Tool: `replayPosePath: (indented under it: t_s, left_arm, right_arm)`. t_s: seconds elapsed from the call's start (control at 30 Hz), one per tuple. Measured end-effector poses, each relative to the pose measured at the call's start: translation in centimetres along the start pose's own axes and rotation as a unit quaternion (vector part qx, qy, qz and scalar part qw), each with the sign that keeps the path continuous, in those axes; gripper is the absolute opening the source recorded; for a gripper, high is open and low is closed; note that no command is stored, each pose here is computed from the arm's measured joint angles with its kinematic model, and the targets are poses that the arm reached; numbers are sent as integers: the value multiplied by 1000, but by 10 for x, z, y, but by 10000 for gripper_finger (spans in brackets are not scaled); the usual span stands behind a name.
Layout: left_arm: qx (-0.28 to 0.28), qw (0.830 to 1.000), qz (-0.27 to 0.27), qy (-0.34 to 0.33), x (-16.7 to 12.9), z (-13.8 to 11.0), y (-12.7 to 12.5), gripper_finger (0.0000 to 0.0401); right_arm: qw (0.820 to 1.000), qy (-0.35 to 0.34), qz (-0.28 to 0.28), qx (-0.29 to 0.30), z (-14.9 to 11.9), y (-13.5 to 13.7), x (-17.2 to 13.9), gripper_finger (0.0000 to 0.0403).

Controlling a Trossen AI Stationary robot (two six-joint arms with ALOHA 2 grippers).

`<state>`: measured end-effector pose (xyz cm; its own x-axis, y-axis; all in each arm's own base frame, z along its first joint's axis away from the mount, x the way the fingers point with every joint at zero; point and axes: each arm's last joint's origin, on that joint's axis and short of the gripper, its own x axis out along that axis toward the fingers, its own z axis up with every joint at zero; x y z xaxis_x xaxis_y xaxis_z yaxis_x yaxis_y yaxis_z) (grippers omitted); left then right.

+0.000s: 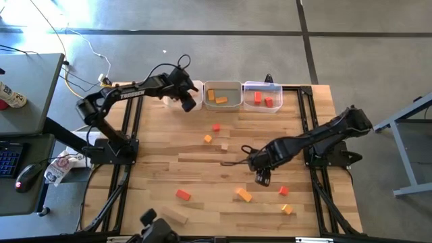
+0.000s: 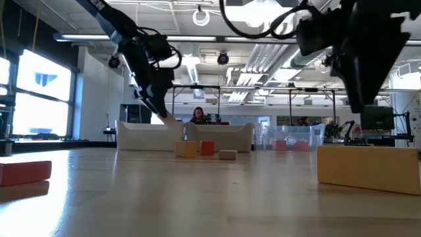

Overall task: Sort & place blocks by color
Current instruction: Put the brown block into the white bin

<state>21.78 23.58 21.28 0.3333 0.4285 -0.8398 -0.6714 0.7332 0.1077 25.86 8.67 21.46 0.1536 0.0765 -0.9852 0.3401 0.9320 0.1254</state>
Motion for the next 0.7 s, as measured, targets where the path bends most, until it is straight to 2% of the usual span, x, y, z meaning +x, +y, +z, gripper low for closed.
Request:
replayPosePath:
  t_s: [0.27, 0.43, 0.7]
  left_arm:
    - [3, 1000, -11, 28, 18, -4, -2, 116]
    - [-25, 999, -5, 29, 19, -5, -2, 119]
    - [-33, 999, 17, 32, 19, -5, 0, 168]
  right_arm:
    - [998, 53, 23, 7, -27, 24, 0, 209]
    - [997, 63, 24, 21, -44, 39, 0, 209]
    - [996, 74, 20, 39, -76, 60, -1, 209]
